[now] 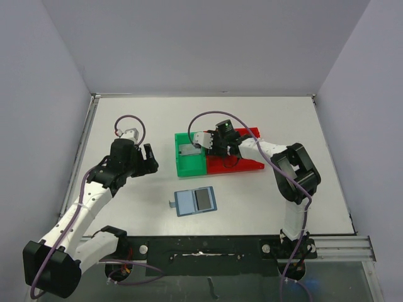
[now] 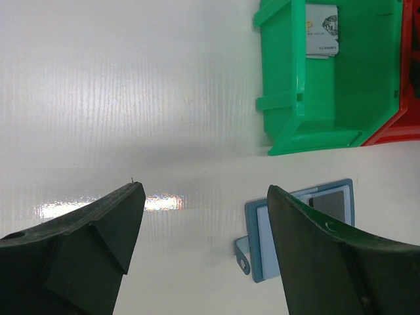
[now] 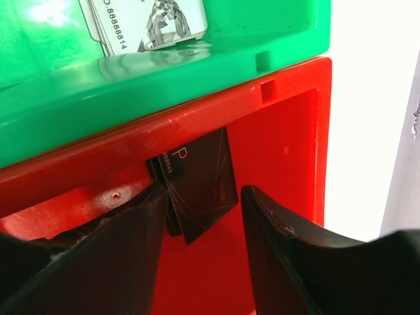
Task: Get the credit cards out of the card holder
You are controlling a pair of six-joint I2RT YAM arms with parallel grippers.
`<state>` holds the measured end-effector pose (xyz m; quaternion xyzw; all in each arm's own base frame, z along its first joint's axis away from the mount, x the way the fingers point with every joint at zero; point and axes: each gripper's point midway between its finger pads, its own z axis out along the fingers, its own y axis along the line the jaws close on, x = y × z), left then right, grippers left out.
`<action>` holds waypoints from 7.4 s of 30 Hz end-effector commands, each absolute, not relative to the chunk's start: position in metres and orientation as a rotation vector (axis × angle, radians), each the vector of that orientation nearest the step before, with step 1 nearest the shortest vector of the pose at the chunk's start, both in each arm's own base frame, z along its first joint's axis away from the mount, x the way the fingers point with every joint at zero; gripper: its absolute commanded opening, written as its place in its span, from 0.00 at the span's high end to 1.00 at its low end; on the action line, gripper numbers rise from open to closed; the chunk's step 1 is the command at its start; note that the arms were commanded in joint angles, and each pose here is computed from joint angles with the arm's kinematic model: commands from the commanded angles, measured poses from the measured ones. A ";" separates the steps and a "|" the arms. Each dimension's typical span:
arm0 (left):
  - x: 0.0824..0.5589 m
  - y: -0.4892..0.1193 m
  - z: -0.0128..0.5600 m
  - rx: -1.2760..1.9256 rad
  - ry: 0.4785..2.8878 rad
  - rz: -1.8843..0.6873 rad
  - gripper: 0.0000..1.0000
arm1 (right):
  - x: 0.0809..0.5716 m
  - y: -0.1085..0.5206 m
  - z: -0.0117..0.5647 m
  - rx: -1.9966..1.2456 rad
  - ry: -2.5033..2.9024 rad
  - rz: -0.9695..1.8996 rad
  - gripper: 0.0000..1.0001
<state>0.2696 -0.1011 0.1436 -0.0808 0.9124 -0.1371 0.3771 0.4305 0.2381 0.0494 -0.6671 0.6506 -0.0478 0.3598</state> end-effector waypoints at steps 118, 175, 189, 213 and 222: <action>0.192 -0.274 0.031 -0.532 2.515 -1.002 0.77 | 0.198 0.291 0.020 0.218 2.671 0.865 0.77; 0.171 -0.237 0.021 -0.609 2.526 -0.900 1.00 | 0.202 0.290 0.031 0.159 2.643 0.911 0.77; 0.178 -0.249 0.035 -0.551 2.492 -0.968 1.00 | 0.209 0.309 0.096 -0.039 2.391 1.076 0.65; 0.178 -0.263 0.035 -0.551 2.502 -1.045 0.80 | 0.187 0.314 0.021 0.055 2.702 1.003 0.73; 0.181 -0.267 0.035 -0.613 2.465 -1.106 0.79 | 0.184 0.314 0.018 0.059 2.715 1.005 0.74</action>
